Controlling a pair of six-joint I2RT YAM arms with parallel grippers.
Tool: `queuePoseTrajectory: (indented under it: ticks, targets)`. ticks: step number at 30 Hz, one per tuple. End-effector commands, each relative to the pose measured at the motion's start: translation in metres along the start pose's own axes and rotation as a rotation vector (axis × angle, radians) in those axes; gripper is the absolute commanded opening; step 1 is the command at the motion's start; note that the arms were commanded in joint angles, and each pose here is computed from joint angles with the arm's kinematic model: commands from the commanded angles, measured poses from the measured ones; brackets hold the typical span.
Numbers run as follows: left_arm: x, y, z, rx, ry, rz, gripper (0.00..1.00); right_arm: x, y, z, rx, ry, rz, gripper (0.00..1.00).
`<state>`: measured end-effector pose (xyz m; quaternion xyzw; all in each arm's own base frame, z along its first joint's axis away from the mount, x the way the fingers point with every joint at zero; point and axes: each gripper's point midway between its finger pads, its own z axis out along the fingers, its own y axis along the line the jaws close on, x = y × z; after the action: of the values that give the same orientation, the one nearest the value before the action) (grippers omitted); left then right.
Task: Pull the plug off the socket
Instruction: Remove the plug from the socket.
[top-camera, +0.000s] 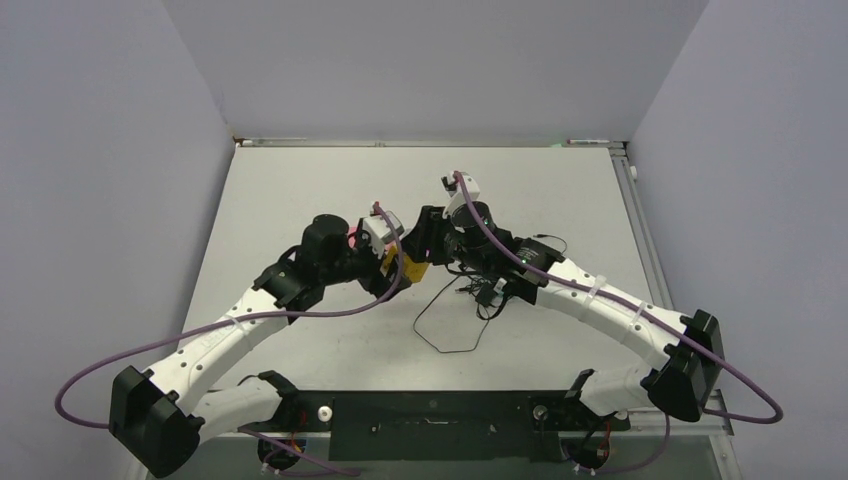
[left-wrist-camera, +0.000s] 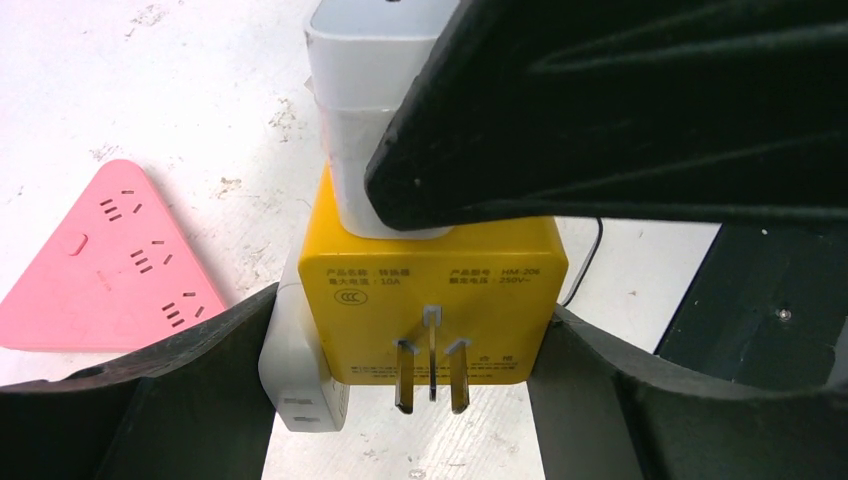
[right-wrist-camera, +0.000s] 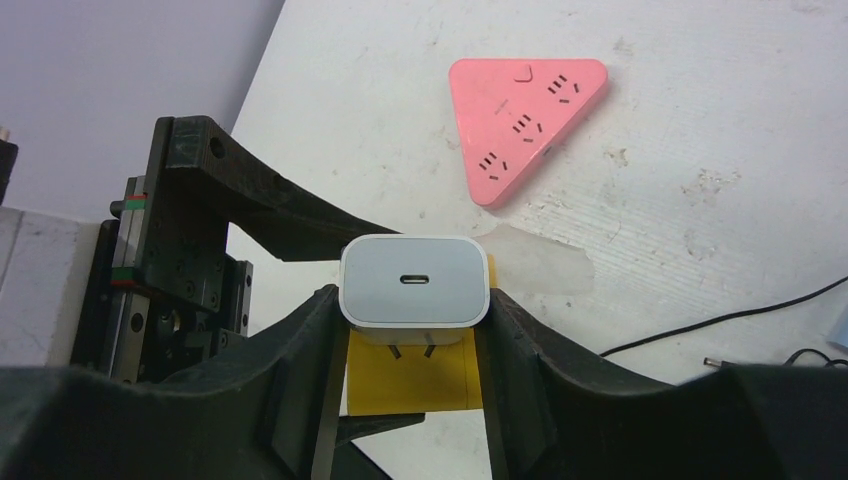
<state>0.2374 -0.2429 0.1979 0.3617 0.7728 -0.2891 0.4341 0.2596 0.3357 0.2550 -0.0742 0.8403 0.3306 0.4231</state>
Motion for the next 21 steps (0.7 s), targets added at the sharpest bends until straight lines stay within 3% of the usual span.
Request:
queuePoseTrajectory:
  ticks: [1,12,21]
  targets:
    - [-0.029,0.004,-0.004,-0.037,-0.09,0.07,0.0,-0.008,-0.006,-0.005,-0.061,0.0,0.064,0.05]
    - [-0.027,0.003,-0.003,-0.041,-0.081,0.076,0.0,-0.003,-0.012,0.001,-0.218,0.063,0.197,0.05]
    - [-0.026,0.003,-0.002,-0.041,-0.079,0.077,0.0,-0.003,-0.017,0.002,-0.221,0.06,0.214,0.05]
